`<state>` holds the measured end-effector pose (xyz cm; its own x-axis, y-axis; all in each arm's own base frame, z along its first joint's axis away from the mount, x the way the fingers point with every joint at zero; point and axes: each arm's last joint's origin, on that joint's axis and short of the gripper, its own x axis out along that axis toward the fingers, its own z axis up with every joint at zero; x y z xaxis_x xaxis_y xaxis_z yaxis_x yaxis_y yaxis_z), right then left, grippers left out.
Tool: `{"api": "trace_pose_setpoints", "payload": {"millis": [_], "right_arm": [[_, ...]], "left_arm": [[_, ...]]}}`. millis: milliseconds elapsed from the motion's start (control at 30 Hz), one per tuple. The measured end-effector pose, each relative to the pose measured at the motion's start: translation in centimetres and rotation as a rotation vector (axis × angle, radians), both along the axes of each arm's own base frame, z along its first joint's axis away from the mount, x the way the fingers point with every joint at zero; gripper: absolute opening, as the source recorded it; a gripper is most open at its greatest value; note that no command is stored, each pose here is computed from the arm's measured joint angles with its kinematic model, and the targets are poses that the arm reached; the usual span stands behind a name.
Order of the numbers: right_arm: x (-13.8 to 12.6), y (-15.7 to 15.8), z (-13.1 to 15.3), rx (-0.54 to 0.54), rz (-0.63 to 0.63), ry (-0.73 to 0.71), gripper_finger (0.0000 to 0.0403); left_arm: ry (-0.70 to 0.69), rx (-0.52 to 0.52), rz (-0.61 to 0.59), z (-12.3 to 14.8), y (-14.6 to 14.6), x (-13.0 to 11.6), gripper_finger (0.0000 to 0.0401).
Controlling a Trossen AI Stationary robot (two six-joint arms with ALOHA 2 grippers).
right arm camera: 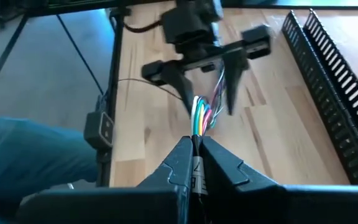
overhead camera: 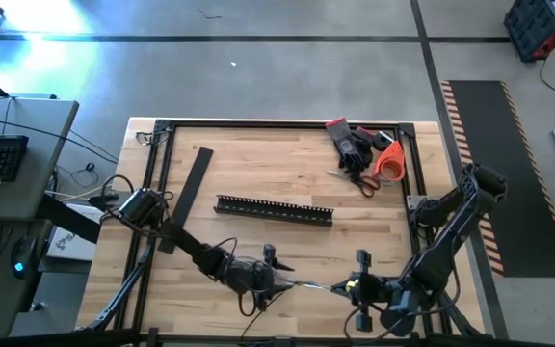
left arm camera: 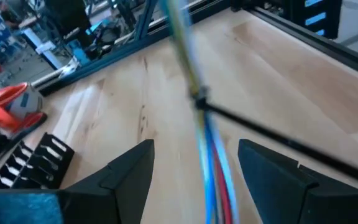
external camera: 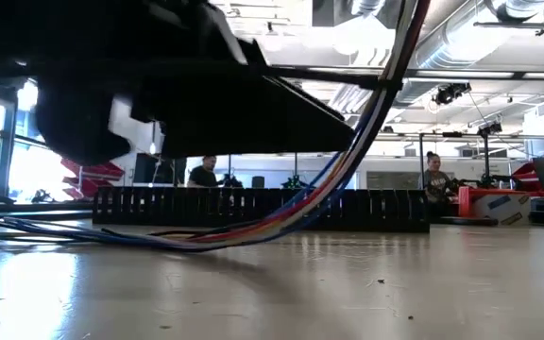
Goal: Ziptie cables
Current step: Put the zip-tied cables into the black cable duct
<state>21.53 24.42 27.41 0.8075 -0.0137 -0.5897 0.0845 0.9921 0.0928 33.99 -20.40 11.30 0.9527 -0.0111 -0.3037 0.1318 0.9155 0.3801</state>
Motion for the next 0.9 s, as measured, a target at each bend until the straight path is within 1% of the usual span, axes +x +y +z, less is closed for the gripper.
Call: {"api": "trace_pose_setpoints", "payload": {"millis": [100,233,333,433,567,733,800,900], "right_arm": [[0.2,-0.3,-0.1,-0.013,-0.011,0.012,0.0006],[0.5,-0.7,-0.1,-0.022,-0.025,0.016,0.0006],[0.9,-1.0,-0.1,-0.049,-0.037,-0.002,0.0006],[1.5,-1.1,0.2,-0.052,-0.028,-0.029,0.0006],[2.0,-1.0,1.8,-0.077,0.002,-0.067,0.0006],[2.2,-0.8,3.8,-0.107,0.033,-0.112,0.0006],[2.3,-0.7,4.1,-0.104,0.034,-0.125,0.0006],[2.3,-0.7,4.1,-0.104,0.036,-0.126,0.0006]], "left_arm": [[-0.016,0.034,0.010,0.5,-0.5,-0.4,0.0221],[-0.026,0.023,0.012,0.7,-0.8,-0.6,0.0221],[-0.024,-0.016,0.021,0.7,-0.8,-0.5,0.0221],[-0.013,-0.055,0.047,0.3,-0.2,-0.2,0.0221],[0.012,-0.135,0.050,-0.5,0.8,0.6,0.0221],[0.003,-0.212,0.118,-0.8,2.1,1.3,0.0221],[-0.016,-0.224,0.153,-0.7,2.4,1.5,0.0221],[-0.028,-0.203,0.211,-0.7,2.8,1.5,0.0218]]}}
